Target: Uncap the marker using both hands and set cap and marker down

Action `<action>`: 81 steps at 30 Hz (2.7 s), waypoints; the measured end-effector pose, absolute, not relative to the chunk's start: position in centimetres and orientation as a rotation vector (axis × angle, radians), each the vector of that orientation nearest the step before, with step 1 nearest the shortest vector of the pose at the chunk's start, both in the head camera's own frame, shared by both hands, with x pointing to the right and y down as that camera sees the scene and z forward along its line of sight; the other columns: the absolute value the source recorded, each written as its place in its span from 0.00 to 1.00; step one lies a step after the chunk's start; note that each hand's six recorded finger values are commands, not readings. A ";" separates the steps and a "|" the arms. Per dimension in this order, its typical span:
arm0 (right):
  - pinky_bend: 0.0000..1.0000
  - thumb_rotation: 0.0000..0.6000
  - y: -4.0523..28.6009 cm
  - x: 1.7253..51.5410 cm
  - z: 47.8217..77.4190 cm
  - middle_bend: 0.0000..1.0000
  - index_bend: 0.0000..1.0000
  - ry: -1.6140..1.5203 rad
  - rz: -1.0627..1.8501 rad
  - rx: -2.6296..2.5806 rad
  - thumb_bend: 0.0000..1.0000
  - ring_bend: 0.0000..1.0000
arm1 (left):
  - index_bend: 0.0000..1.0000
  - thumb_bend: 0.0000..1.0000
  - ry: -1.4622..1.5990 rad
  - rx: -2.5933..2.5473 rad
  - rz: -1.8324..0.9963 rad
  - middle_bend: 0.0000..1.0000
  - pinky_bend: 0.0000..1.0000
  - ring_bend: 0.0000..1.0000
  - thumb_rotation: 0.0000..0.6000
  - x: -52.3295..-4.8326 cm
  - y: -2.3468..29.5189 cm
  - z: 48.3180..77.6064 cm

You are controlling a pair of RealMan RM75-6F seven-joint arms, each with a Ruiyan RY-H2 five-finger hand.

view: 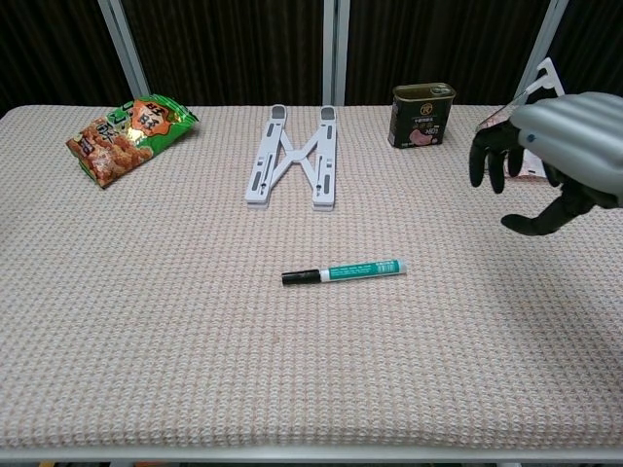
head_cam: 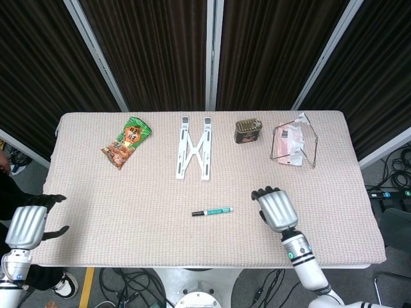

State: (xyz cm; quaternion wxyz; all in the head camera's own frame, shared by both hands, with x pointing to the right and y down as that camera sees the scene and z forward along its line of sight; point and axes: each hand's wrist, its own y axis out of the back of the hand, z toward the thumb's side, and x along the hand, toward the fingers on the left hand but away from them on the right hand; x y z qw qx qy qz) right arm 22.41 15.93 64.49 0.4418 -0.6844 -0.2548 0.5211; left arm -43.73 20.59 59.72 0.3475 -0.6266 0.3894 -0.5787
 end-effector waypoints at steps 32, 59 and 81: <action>0.32 1.00 17.5 14.2 72.5 0.47 0.45 -0.445 1.343 -1.729 0.21 0.29 | 0.31 0.00 0.956 -1.679 -1.529 0.35 0.31 0.28 1.00 -43.2 20.8 60.9; 0.33 1.00 17.9 12.9 74.3 0.50 0.53 -0.412 1.357 -1.714 0.22 0.31 | 0.31 0.00 0.951 -1.680 -1.574 0.35 0.33 0.28 1.00 -44.1 21.5 61.8; 0.37 1.00 13.4 14.5 71.1 0.60 0.66 -0.681 1.368 -1.626 0.30 0.38 | 0.32 0.00 0.954 -1.759 -1.516 0.35 0.35 0.28 1.00 -41.9 19.0 62.6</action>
